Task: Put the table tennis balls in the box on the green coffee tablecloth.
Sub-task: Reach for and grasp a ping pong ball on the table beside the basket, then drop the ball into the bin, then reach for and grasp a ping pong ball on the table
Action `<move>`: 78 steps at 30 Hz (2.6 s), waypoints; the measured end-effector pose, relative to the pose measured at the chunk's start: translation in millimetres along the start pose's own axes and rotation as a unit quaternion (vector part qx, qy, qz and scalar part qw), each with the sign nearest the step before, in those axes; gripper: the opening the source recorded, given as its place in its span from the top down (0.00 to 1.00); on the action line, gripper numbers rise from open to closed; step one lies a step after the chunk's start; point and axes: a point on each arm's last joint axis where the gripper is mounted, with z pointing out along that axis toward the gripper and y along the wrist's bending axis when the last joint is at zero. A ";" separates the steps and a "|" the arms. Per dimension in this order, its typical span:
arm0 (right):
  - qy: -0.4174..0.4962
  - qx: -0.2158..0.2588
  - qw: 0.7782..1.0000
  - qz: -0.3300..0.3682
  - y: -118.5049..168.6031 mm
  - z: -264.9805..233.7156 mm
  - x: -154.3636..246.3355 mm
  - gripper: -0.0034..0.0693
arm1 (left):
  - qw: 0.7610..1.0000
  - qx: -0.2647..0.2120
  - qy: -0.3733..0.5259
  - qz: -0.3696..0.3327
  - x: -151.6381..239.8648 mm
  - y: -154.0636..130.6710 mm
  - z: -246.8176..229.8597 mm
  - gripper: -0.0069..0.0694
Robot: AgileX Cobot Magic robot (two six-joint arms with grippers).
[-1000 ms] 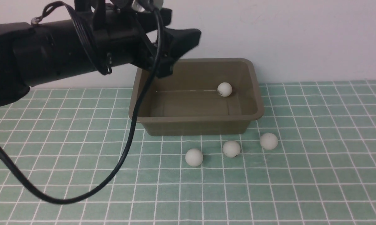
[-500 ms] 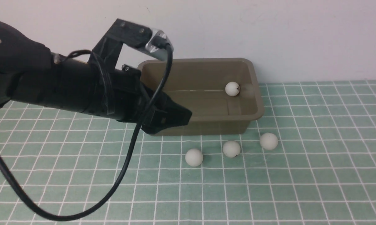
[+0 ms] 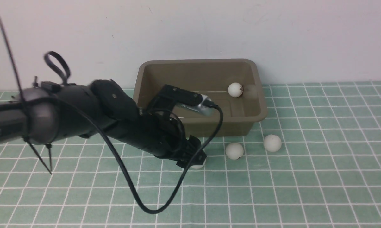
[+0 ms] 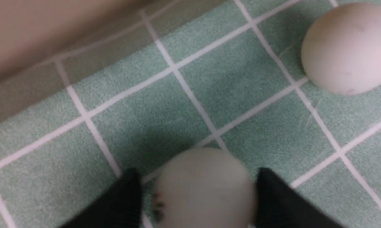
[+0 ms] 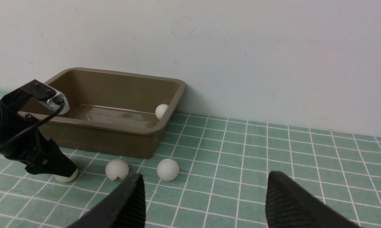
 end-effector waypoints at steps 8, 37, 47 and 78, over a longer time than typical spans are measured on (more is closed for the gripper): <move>-0.011 0.002 1.000 0.000 -0.4 0.0 -2.0 0.32 | 0.997 0.046 -0.023 0.063 -21.6 -14.3 -45.3 0.45; -0.031 0.006 1.000 0.000 -1.2 -0.1 -5.6 0.32 | 0.964 -0.108 -0.206 0.129 -101.4 18.2 -53.4 0.27; -0.029 0.008 1.000 -0.001 -1.4 -0.1 -5.3 0.32 | 0.961 0.169 -0.161 0.147 -100.0 -37.9 -118.0 0.27; -0.012 0.011 1.000 -0.008 -2.0 0.0 -2.1 0.32 | 0.983 0.080 0.023 0.163 -42.5 -93.3 -32.2 0.31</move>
